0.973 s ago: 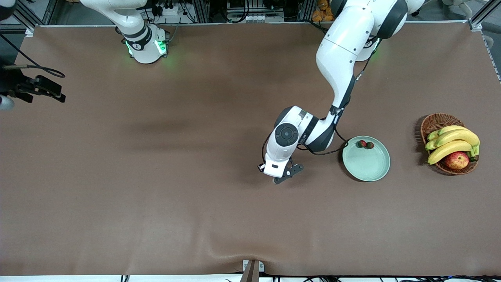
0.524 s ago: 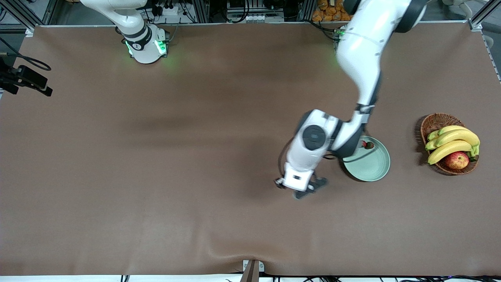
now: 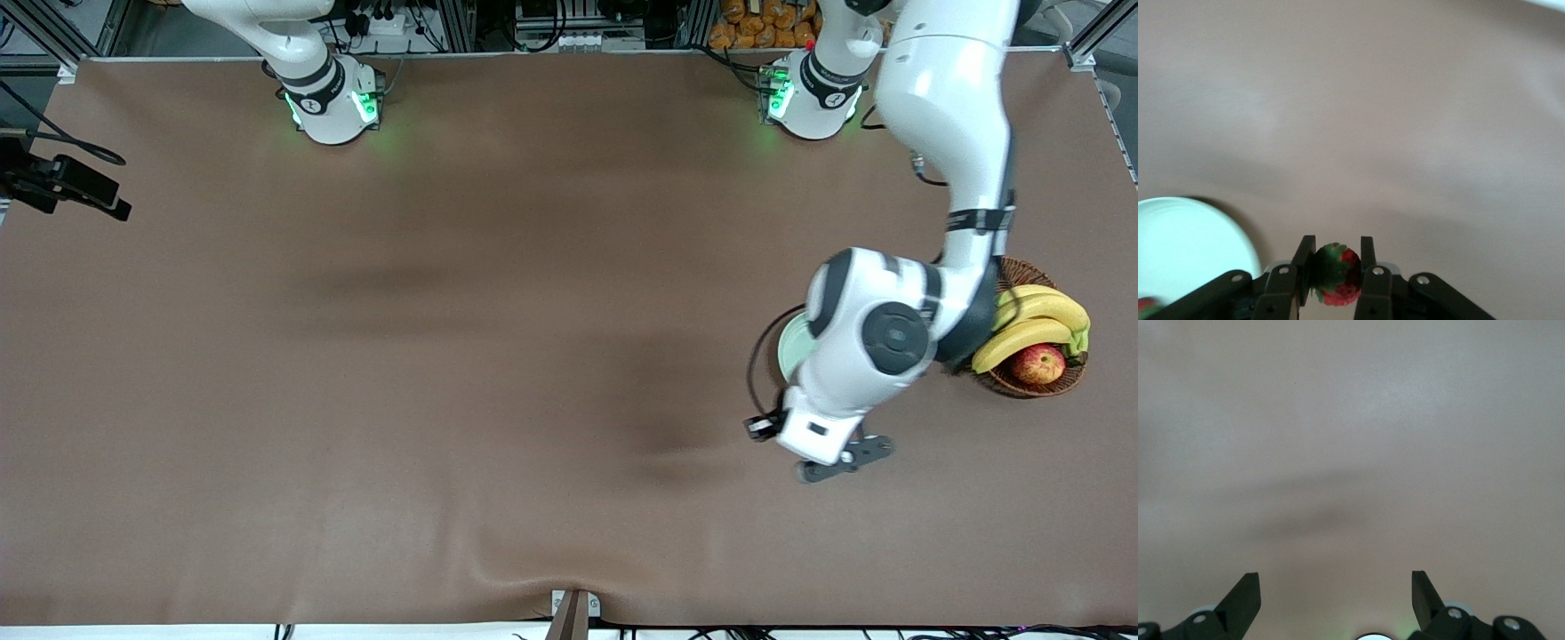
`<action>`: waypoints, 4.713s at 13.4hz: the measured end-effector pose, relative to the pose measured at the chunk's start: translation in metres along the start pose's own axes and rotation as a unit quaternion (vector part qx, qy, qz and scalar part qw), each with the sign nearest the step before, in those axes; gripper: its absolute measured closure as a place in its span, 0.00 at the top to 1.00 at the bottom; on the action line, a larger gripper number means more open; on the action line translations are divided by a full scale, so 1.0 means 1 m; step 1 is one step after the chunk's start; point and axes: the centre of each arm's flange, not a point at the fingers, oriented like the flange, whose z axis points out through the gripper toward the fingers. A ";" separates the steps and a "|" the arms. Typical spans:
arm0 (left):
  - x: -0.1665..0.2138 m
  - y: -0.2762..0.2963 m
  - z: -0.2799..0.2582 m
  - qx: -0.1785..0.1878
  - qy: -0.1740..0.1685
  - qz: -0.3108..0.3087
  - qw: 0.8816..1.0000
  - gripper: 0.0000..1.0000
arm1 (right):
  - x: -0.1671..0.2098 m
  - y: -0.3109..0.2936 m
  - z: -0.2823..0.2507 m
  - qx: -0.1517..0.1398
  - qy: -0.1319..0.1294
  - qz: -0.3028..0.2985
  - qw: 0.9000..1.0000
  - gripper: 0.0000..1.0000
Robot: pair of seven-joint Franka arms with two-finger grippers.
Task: Collect all strawberries into plate
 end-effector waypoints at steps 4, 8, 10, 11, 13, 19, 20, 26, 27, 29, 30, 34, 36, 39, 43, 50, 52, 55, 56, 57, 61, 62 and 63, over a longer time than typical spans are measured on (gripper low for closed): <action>0.016 -0.092 0.064 0.039 -0.066 -0.022 0.997 0.31 | 0.010 0.000 0.005 -0.001 0.003 -0.007 1.000 1.00; 0.019 -0.168 0.122 0.042 -0.092 -0.004 0.995 0.31 | 0.015 0.002 -0.001 -0.014 0.012 -0.019 1.000 1.00; 0.006 -0.166 0.131 0.044 -0.103 0.001 0.994 0.31 | 0.016 0.003 -0.003 -0.014 0.020 -0.018 1.000 1.00; -0.003 -0.163 0.130 0.045 -0.108 0.005 0.993 0.31 | 0.017 0.004 -0.004 -0.014 0.024 -0.017 0.999 1.00; -0.020 -0.162 0.121 0.047 -0.114 0.011 0.992 0.31 | 0.018 0.006 -0.004 -0.014 0.026 -0.015 0.999 1.00; -0.031 -0.160 0.077 0.041 -0.099 0.015 0.994 0.80 | 0.018 0.003 -0.003 -0.014 0.025 -0.019 0.999 1.00; -0.030 -0.159 0.053 0.039 -0.094 0.015 0.995 0.91 | 0.018 0.001 -0.003 -0.014 0.025 -0.021 0.999 1.00; -0.012 -0.152 -0.168 0.023 -0.058 0.016 0.998 1.00 | 0.018 -0.006 -0.003 -0.014 0.026 -0.027 0.999 1.00; -0.012 -0.152 -0.194 0.018 -0.046 0.023 0.999 1.00 | 0.018 -0.006 -0.004 -0.014 0.026 -0.027 0.999 1.00; -0.016 -0.156 -0.237 0.008 -0.020 0.055 0.998 1.00 | 0.018 -0.005 -0.004 -0.014 0.026 -0.026 0.999 1.00; -0.021 -0.159 -0.255 0.003 -0.007 0.064 0.998 1.00 | 0.018 -0.004 -0.004 -0.014 0.026 -0.025 0.999 1.00; -0.041 -0.174 -0.298 0.000 0.005 0.067 0.998 1.00 | 0.018 -0.003 -0.003 -0.014 0.024 -0.024 0.999 1.00; -0.049 -0.179 -0.314 -0.002 0.012 0.067 0.998 1.00 | 0.017 -0.003 -0.003 -0.014 0.020 -0.024 0.999 1.00; -0.057 -0.183 -0.326 -0.003 0.016 0.066 0.998 1.00 | 0.016 -0.002 -0.003 -0.014 0.018 -0.024 0.999 1.00; -0.060 -0.184 -0.327 -0.003 0.015 0.067 0.998 1.00 | 0.016 -0.002 -0.003 -0.014 0.018 -0.023 0.999 1.00; -0.085 -0.194 -0.333 0.000 0.006 0.110 0.994 1.00 | 0.016 -0.001 -0.004 -0.014 0.018 -0.023 0.999 1.00; -0.092 -0.207 -0.331 0.001 0.000 0.125 0.992 1.00 | 0.016 -0.001 -0.004 -0.014 0.018 -0.023 0.999 1.00; -0.097 -0.216 -0.332 0.001 -0.001 0.136 0.991 1.00 | 0.016 -0.001 -0.004 -0.014 0.018 -0.023 0.999 1.00; -0.097 -0.216 -0.333 0.001 0.001 0.137 0.991 1.00 | 0.016 -0.001 -0.004 -0.014 0.018 -0.023 0.999 1.00; -0.097 -0.216 -0.334 0.002 0.003 0.137 0.991 1.00 | 0.016 -0.002 -0.004 -0.014 0.018 -0.023 0.999 1.00; -0.097 -0.220 -0.336 0.010 0.006 0.159 0.987 1.00 | 0.016 -0.002 -0.004 -0.015 0.016 -0.023 0.999 1.00; -0.096 -0.221 -0.336 0.010 0.006 0.162 0.987 1.00 | 0.015 -0.001 -0.003 -0.015 0.014 -0.023 1.000 1.00; -0.096 -0.221 -0.336 0.010 0.006 0.163 0.987 1.00 | 0.015 -0.001 -0.003 -0.015 0.012 -0.023 1.000 1.00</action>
